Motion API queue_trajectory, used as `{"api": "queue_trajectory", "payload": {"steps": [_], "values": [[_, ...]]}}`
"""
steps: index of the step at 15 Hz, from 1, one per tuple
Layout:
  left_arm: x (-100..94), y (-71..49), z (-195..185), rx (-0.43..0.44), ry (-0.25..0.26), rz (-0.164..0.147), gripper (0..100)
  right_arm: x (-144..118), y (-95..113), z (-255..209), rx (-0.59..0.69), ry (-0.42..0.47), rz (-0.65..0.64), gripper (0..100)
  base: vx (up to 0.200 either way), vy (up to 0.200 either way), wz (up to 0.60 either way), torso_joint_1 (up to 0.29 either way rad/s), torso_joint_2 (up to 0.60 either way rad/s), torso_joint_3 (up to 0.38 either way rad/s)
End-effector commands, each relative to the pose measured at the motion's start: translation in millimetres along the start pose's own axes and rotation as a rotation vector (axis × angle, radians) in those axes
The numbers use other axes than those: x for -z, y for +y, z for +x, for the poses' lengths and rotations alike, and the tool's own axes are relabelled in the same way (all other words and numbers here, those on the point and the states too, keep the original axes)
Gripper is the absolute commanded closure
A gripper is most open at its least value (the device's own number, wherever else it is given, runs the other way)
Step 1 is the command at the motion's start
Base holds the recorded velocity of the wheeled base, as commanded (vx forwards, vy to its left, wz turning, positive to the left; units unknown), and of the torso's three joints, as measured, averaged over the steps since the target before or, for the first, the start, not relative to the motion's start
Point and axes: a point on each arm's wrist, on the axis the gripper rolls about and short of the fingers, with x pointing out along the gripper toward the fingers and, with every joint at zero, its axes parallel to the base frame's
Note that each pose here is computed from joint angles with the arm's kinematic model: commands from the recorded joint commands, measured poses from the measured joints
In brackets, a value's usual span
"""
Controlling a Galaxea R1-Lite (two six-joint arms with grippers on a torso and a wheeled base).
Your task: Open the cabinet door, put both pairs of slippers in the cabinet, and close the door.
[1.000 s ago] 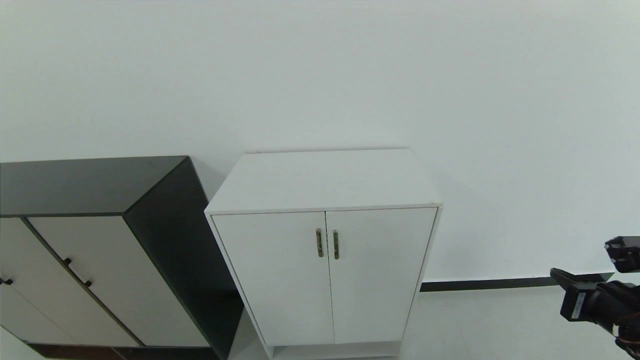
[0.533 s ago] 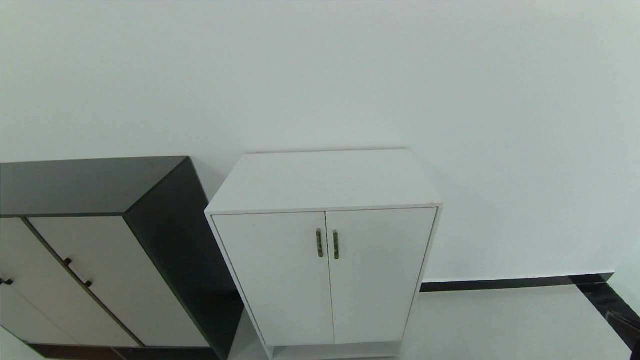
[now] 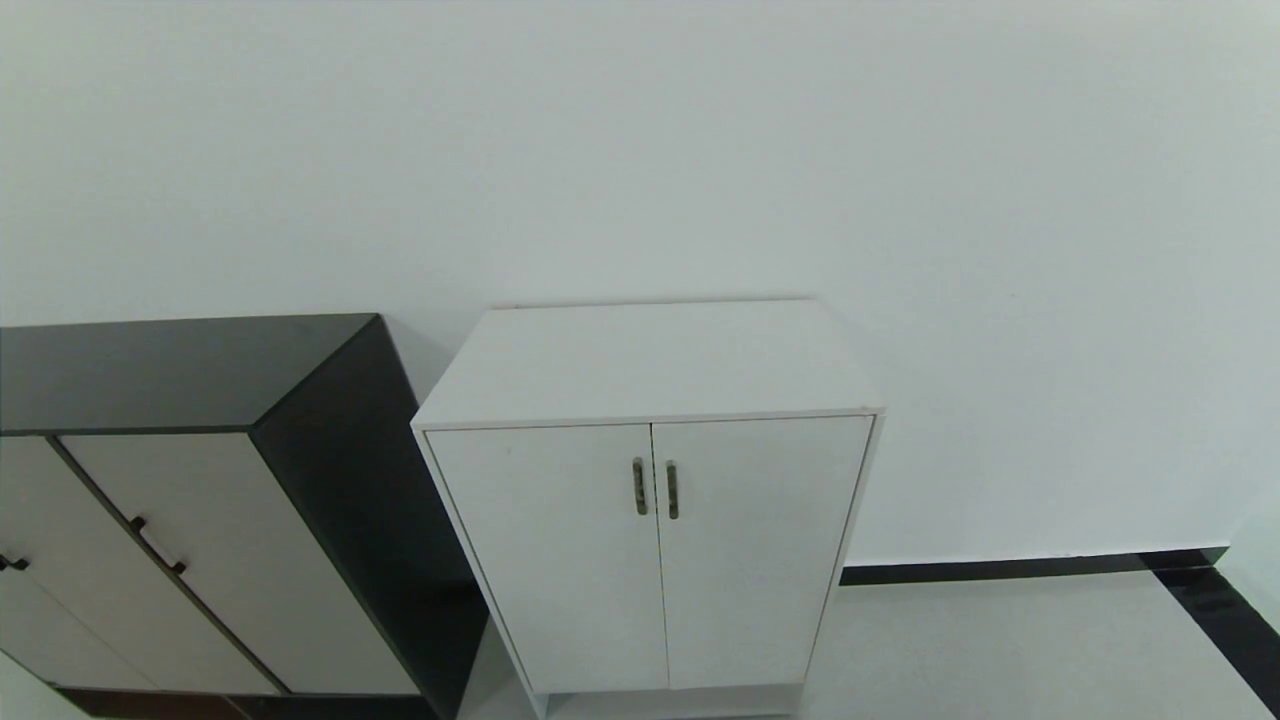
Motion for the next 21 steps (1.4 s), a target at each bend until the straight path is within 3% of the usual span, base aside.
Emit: {"api": "queue_trajectory", "payload": {"steps": [1, 4, 9, 13, 16, 19, 21], "values": [[0.0, 0.0, 0.0, -0.001, 0.000, 0.000, 100, 3.3, -0.4, -10.1, -0.007, -0.113, 0.004, 100, 0.000, 0.000, 0.00, 0.000, 0.00, 0.000], [-0.1, 0.0, 0.1, -0.001, 0.001, 0.000, 100, 5.5, -1.2, -16.0, -0.034, -0.191, -0.062, 100, 0.000, 0.000, 0.00, 0.000, 0.00, 0.000], [-0.1, 0.0, 0.1, -0.003, 0.001, 0.000, 100, 3.4, -1.7, -10.9, -0.139, -0.129, -0.083, 100, 0.000, 0.000, 0.00, 0.000, 0.00, 0.000], [0.0, 0.0, 0.0, -0.003, 0.000, 0.000, 100, 4.6, -3.8, -14.8, -0.140, -0.178, -0.116, 100, 0.000, 0.000, 0.00, 0.000, 0.00, 0.000], [0.0, 0.0, 0.0, -0.003, 0.000, 0.000, 100, 4.9, -2.5, -15.6, -0.016, -0.177, -0.083, 100, 0.000, 0.000, 0.00, 0.000, 0.00, 0.000], [-0.1, 0.1, 0.1, -0.004, 0.001, -0.003, 100, 8.8, -3.3, -20.6, -0.024, -0.237, -0.068, 100, 0.000, 0.000, 0.00, 0.000, 0.00, 0.000], [0.0, 0.1, 0.0, -0.006, 0.000, -0.010, 100, 13.9, -2.6, -19.1, 0.021, -0.238, 0.037, 100, 0.000, 0.000, 0.00, 0.000, 0.00, 0.000]]}}
